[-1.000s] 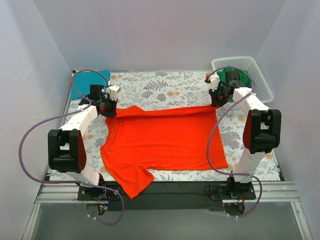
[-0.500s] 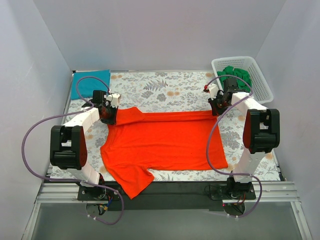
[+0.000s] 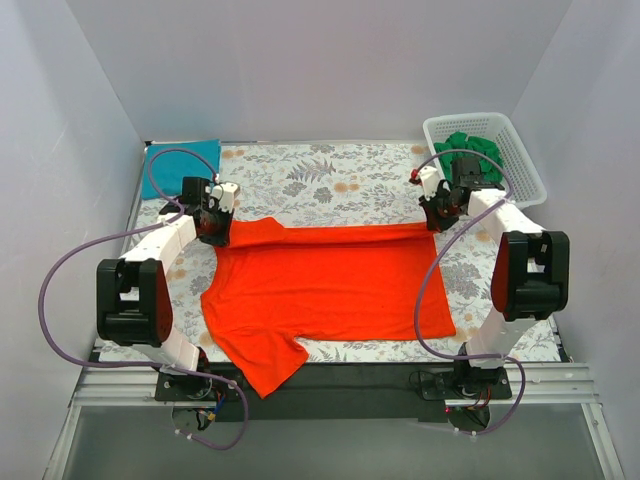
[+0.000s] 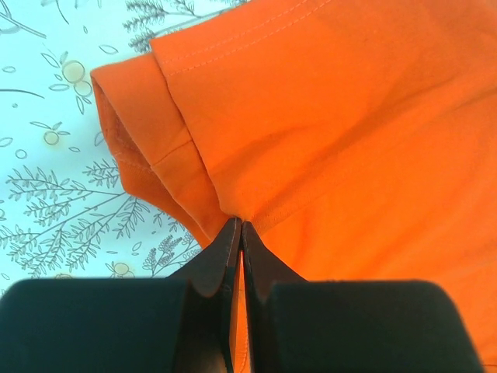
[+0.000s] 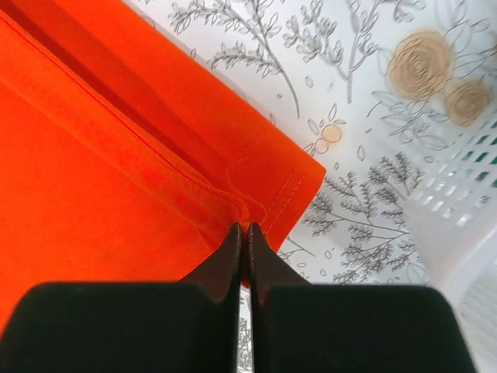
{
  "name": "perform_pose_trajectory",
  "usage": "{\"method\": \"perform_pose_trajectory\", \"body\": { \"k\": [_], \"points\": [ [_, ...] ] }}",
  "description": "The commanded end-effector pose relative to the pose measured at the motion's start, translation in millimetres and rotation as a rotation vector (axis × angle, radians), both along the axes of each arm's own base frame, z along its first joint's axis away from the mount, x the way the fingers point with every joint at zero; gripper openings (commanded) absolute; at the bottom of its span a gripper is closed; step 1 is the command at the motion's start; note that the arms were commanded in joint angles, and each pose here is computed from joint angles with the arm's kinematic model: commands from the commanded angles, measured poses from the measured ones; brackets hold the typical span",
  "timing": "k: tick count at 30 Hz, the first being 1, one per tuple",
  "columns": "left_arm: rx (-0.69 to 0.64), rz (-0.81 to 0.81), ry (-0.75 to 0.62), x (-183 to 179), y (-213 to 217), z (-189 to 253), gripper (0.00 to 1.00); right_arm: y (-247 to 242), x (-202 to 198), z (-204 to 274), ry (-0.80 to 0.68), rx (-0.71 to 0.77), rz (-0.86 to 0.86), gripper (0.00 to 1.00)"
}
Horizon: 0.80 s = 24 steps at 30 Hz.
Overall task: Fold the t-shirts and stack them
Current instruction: Fold the tshirt
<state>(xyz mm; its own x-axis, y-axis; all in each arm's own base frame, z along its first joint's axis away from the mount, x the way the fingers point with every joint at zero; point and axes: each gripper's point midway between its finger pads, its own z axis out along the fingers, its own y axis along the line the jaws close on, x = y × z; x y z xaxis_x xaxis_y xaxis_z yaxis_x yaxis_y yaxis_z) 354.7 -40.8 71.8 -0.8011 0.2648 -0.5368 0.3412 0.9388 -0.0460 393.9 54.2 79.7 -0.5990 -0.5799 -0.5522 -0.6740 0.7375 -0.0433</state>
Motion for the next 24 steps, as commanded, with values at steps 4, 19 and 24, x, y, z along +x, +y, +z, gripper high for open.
{"method": "perform_pose_trajectory", "body": {
  "k": [4,19,24],
  "points": [
    [0.006,0.008,0.028,-10.0,2.8,-9.3,0.00,-5.7,-15.9,-22.2,0.060,-0.010,0.006,0.01],
    [-0.019,0.041,0.047,-14.7,0.3,-1.4,0.00,-8.8,6.4,-11.9,0.008,-0.027,-0.011,0.01],
    [-0.036,0.037,0.051,-18.9,-2.7,8.5,0.00,-10.4,7.8,-1.1,-0.020,-0.037,-0.007,0.01]
  ]
}}
